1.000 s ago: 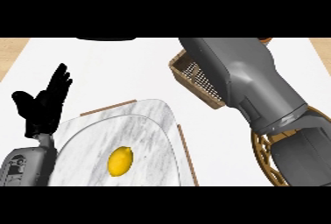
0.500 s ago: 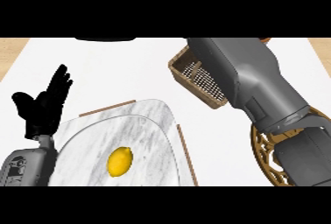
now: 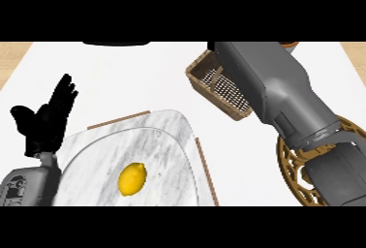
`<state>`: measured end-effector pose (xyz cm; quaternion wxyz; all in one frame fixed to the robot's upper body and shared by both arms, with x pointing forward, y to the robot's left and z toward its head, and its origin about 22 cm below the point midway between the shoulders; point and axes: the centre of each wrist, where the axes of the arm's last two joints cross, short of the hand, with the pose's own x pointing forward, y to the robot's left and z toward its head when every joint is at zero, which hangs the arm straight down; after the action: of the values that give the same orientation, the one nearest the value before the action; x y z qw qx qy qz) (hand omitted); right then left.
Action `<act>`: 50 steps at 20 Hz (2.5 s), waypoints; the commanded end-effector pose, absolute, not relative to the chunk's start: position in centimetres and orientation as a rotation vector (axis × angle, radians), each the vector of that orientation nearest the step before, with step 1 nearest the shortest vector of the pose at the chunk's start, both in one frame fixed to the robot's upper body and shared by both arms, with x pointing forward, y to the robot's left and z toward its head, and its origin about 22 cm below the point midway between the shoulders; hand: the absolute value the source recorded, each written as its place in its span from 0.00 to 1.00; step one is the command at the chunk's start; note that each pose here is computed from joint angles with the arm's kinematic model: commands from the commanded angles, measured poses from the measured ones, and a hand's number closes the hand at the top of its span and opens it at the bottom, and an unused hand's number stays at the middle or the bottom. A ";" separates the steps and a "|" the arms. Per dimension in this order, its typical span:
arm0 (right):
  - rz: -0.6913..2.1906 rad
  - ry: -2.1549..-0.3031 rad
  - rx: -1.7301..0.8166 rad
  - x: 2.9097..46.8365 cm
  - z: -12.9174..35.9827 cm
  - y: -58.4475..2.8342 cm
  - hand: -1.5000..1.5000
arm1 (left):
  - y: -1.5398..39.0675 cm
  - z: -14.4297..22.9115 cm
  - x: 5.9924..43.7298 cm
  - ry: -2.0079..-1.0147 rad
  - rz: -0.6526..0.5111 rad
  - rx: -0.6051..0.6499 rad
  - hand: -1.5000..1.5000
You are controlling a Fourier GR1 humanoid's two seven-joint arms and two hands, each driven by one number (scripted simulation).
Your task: Pick the sweet potato from the placemat and place it in the basket
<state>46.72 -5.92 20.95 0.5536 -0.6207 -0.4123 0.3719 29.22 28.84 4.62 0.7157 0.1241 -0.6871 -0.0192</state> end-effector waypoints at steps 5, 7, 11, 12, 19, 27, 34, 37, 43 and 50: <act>0.905 -0.921 -1.463 46.9 20.9 -6.6 1.00 | 28.3 5.3 30.1 -1.523 -0.045 0.269 0.50; 0.905 -0.915 -1.439 46.9 19.5 -6.8 1.00 | 29.2 6.7 31.5 -1.525 -0.040 0.265 0.50; 0.942 -0.881 -1.379 46.7 18.4 -6.4 1.00 | 29.5 4.6 29.3 -1.525 -0.061 0.252 0.50; 0.918 -0.894 -1.381 46.9 18.0 -7.4 1.00 | 28.4 3.8 29.1 -1.533 -0.061 0.246 0.50; 0.887 -0.840 -1.312 47.1 18.4 -7.9 1.00 | 28.2 5.5 29.4 -1.520 -0.052 0.251 0.50; 0.814 -0.716 -1.297 46.8 17.7 -7.5 1.00 | 28.0 4.8 29.8 -1.521 -0.037 0.262 0.50; 0.552 -1.012 -1.281 46.7 19.0 -7.7 0.00 | 28.4 4.0 28.6 -1.522 -0.050 0.277 0.50; 0.425 -1.087 -1.256 46.7 20.9 -7.9 0.00 | 29.3 4.7 29.9 -1.530 -0.037 0.268 0.50; 0.123 -1.198 -1.175 46.0 24.3 -7.1 0.00 | 28.2 4.2 28.9 -1.501 -0.017 0.277 0.50; -0.109 -1.235 -1.067 45.0 25.6 -11.2 0.00 | 29.8 3.6 28.0 -1.487 0.013 0.324 0.50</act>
<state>45.74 -9.56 24.18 0.6679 -0.5029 -0.5476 0.0334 28.27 29.75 4.00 0.7219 0.1410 -0.6775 -0.0019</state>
